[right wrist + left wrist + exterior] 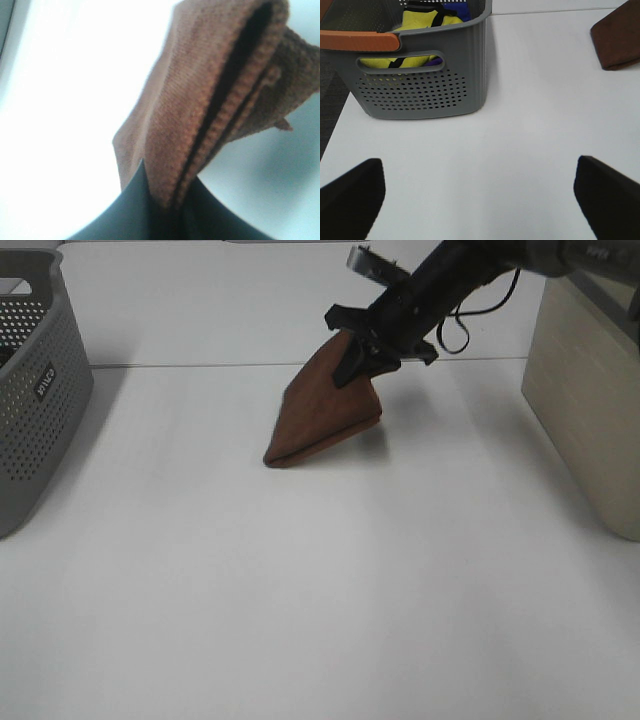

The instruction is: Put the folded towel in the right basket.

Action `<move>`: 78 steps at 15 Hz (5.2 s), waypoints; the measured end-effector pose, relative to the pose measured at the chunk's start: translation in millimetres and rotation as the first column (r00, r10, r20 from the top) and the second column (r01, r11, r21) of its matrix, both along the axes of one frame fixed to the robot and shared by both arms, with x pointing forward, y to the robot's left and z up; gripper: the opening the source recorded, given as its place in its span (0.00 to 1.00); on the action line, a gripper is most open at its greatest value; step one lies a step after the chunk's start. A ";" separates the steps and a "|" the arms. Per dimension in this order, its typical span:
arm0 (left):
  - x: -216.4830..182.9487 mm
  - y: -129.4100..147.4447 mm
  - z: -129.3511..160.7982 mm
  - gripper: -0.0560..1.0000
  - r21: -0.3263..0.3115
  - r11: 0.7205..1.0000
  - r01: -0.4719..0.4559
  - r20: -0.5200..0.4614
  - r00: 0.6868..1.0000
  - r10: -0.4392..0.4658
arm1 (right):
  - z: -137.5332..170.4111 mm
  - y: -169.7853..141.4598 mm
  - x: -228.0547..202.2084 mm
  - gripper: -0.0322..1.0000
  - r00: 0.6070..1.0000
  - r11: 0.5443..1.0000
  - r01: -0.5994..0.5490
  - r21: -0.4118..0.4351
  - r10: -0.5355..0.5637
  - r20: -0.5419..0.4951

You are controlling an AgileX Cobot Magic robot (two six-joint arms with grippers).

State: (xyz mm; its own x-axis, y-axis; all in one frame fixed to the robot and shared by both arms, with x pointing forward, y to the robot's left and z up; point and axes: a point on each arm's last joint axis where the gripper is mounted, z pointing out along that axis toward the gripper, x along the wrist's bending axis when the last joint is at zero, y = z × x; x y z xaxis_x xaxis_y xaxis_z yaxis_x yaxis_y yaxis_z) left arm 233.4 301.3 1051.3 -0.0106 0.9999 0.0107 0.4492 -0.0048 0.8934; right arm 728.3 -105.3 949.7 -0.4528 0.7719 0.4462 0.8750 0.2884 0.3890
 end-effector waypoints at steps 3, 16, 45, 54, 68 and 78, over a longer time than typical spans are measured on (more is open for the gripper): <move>0.0 0.0 0.0 0.98 0.000 1.000 0.000 0.000 1.000 0.000 | 68.6 -12.5 -10.1 0.11 0.985 0.996 -0.009 -0.088 0.024 0.170; 0.0 0.0 0.0 0.98 0.000 1.000 0.000 0.000 1.000 0.000 | 260.3 -171.6 -84.7 0.11 0.818 0.851 0.448 -0.273 -0.267 0.510; 0.0 0.0 0.0 0.98 0.000 1.000 0.000 0.000 1.000 0.000 | 184.9 -172.0 -96.2 0.81 0.906 0.888 0.399 -0.226 -0.345 0.246; 0.0 0.0 0.0 0.98 0.000 1.000 0.000 0.000 1.000 0.000 | 184.9 -154.4 -154.7 0.82 0.933 0.879 0.357 -0.317 -0.320 0.164; 0.0 0.0 0.0 0.98 0.000 1.000 0.000 0.000 1.000 0.000 | 104.1 -177.5 -405.3 0.83 0.932 0.869 0.359 -0.340 -0.315 0.179; 0.0 0.0 0.0 0.98 0.000 1.000 0.000 0.000 1.000 0.000 | 103.7 -185.1 -485.8 0.83 0.677 0.876 0.479 -0.056 -0.328 0.658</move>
